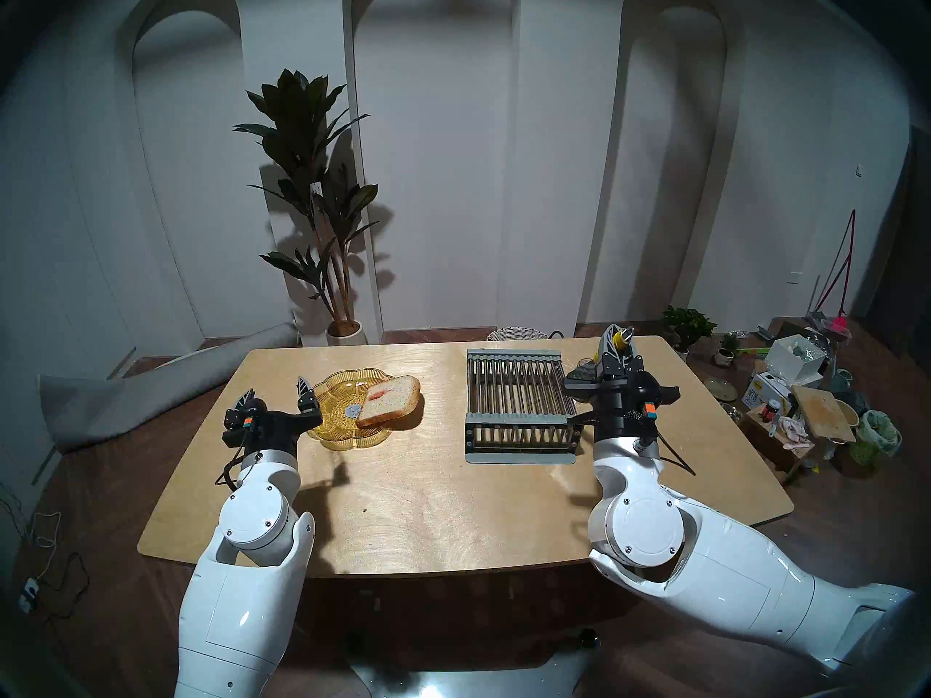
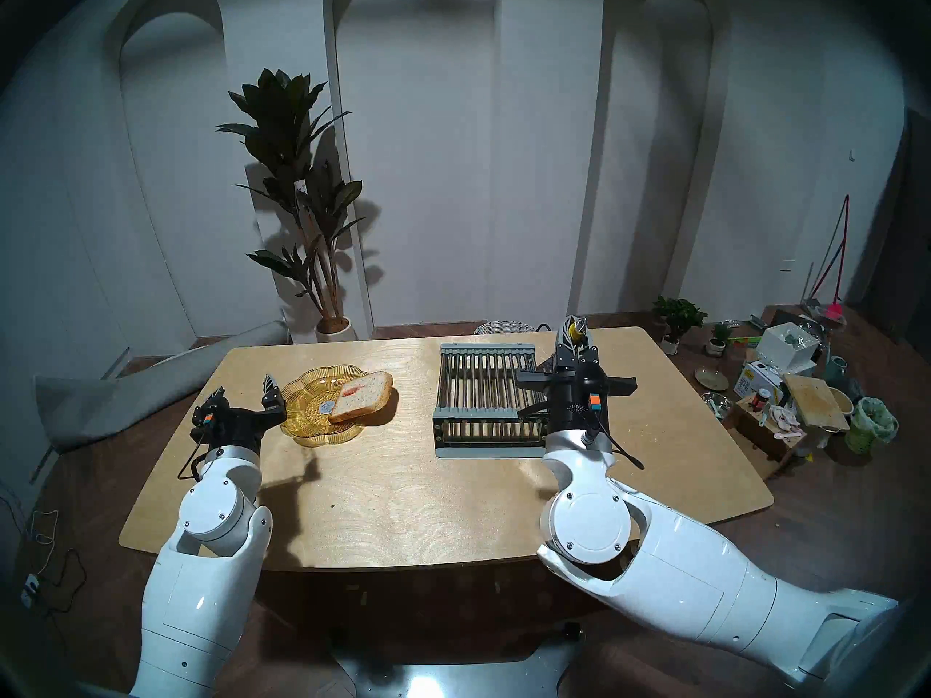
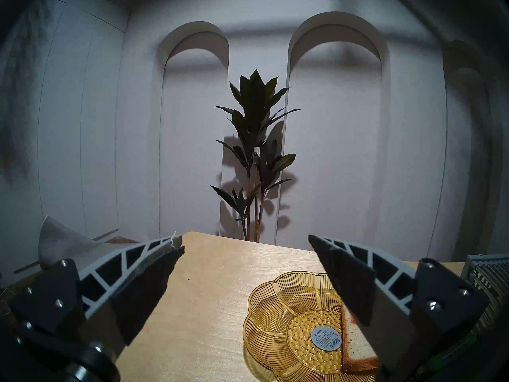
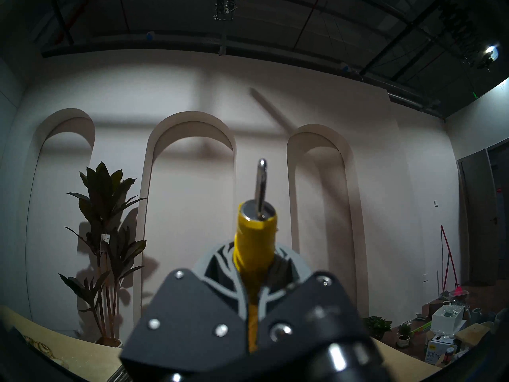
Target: Spread jam over the slice of bread with the knife
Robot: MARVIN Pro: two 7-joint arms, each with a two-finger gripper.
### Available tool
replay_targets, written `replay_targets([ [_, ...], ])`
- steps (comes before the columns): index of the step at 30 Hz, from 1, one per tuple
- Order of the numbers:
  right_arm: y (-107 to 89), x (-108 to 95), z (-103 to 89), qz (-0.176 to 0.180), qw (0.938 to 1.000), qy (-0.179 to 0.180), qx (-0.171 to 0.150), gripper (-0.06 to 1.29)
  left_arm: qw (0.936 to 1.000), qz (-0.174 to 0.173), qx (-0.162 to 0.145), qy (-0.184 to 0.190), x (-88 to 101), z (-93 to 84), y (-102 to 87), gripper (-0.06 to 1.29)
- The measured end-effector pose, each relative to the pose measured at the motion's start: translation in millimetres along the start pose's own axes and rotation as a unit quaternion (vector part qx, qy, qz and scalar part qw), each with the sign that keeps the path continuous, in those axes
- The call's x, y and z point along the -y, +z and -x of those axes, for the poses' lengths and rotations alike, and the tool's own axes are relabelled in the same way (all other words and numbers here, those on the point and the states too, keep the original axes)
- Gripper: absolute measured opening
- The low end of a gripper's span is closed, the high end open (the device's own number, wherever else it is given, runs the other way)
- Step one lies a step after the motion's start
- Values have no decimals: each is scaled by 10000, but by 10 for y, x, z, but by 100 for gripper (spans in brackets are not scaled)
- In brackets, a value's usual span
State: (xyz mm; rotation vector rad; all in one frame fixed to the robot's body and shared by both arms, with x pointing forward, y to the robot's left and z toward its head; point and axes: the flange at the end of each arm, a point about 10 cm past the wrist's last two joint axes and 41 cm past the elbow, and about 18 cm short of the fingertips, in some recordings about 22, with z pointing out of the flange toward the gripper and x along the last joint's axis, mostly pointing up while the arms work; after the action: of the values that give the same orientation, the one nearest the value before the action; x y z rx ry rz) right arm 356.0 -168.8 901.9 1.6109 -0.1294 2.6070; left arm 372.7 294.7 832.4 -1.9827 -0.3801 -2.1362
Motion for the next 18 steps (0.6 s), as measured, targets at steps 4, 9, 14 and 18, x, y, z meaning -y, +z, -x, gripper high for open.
replay_targets([
  [4, 11, 20, 63, -14, 9997, 214, -150, 2, 10000, -15, -42, 16, 13, 11, 16, 123],
  [9, 27, 60, 163, -25, 9982, 499, -331, 2, 10000, 10, -62, 31, 23, 36, 40, 123],
  [14, 23, 93, 249, -50, 9967, 674, -445, 2, 10000, 34, -63, 31, 27, 55, 52, 123],
  [18, 9, 141, 329, -78, 9957, 779, -493, 2, 10000, 37, -60, 22, 42, 69, 64, 123],
])
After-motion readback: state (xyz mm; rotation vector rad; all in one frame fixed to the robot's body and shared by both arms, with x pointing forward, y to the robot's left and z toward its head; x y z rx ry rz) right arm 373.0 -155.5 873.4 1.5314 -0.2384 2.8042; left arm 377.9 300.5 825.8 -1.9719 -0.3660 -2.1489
